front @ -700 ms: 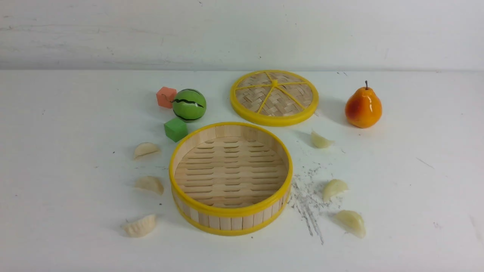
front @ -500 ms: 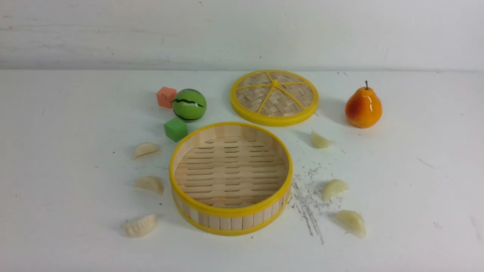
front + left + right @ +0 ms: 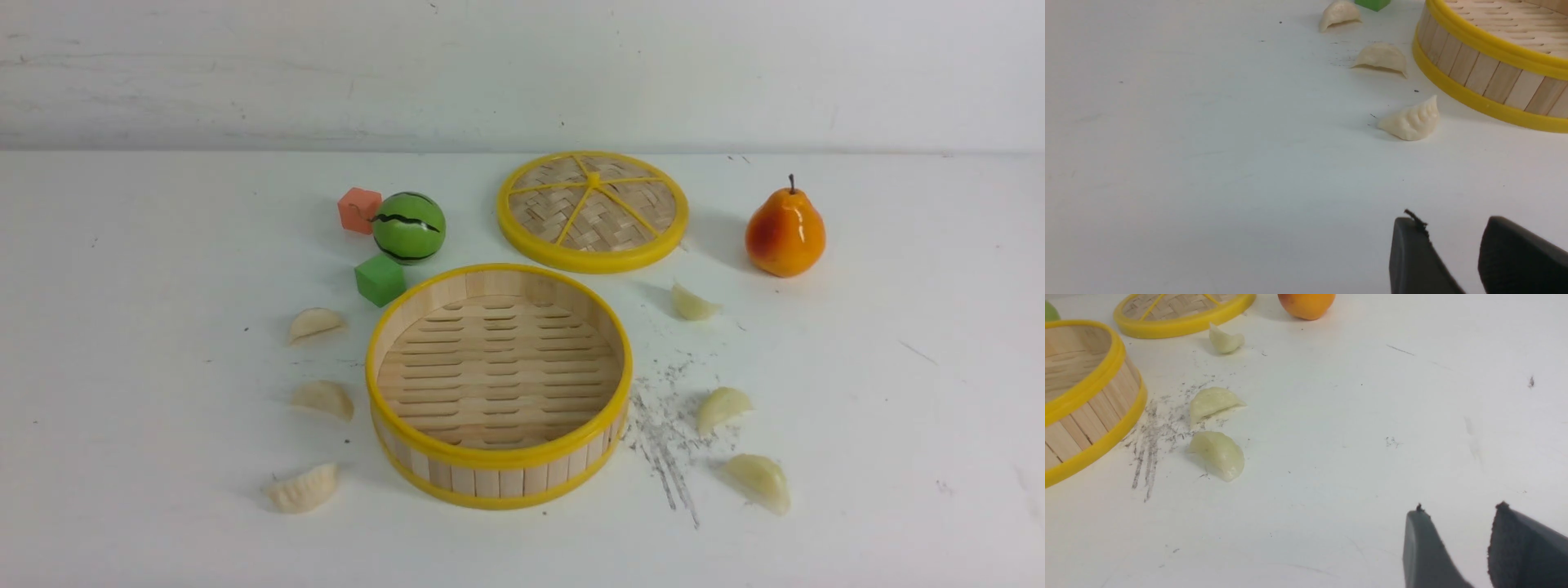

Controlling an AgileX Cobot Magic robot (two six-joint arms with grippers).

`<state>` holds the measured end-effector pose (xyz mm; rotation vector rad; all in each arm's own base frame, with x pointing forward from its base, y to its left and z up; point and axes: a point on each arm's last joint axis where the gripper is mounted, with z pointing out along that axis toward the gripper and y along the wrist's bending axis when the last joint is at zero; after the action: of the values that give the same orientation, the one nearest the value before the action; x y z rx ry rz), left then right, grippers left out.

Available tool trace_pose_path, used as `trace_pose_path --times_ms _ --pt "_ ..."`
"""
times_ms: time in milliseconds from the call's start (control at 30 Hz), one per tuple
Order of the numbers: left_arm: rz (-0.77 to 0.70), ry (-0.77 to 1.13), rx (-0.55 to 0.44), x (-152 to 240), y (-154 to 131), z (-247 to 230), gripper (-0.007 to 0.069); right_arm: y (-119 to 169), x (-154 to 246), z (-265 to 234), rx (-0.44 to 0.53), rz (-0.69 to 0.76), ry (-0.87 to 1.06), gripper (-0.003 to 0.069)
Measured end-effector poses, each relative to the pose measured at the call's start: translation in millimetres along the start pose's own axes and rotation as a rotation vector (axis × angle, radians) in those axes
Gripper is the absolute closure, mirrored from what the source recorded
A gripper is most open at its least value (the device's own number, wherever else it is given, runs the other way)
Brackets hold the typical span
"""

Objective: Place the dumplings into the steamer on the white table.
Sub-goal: 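Reach for and grasp a dumpling on the table with the left gripper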

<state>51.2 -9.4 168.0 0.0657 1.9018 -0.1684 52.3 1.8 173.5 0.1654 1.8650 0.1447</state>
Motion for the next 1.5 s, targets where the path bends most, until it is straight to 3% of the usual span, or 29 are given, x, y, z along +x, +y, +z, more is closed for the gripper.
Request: trace_pose_path --times_ms 367,633,833,933,1133,1300,1367,1500 --pt "-0.002 -0.026 0.001 -2 0 0 0.0387 0 0 0 0.0 0.0 0.0 0.0419" --pt "-0.074 -0.3 0.019 -27 -1 -4 0.0387 0 -4 1 -0.002 -0.012 -0.06 0.0419" --pt "-0.093 -0.708 0.004 -59 3 -22 0.0387 4 -35 -7 -0.035 -0.086 -0.429 0.0419" --pt "-0.101 -0.934 -0.007 -73 5 -37 0.0387 10 -54 -19 -0.056 -0.203 -0.683 0.0419" --pt "-0.197 -1.165 0.04 -83 6 -55 0.0387 18 -72 -41 -0.127 -0.223 -1.003 0.0419" --pt "-0.393 -1.171 0.19 -90 5 -59 0.0387 20 -78 -47 -0.185 -0.151 -1.05 0.0425" --pt "-0.382 -1.153 0.208 -97 2 -63 0.0391 22 -83 -50 -0.195 -0.134 -1.056 0.0435" --pt "-0.217 -0.961 0.18 -149 -12 -82 0.0483 28 -123 -65 -0.201 -0.104 -1.055 0.0557"
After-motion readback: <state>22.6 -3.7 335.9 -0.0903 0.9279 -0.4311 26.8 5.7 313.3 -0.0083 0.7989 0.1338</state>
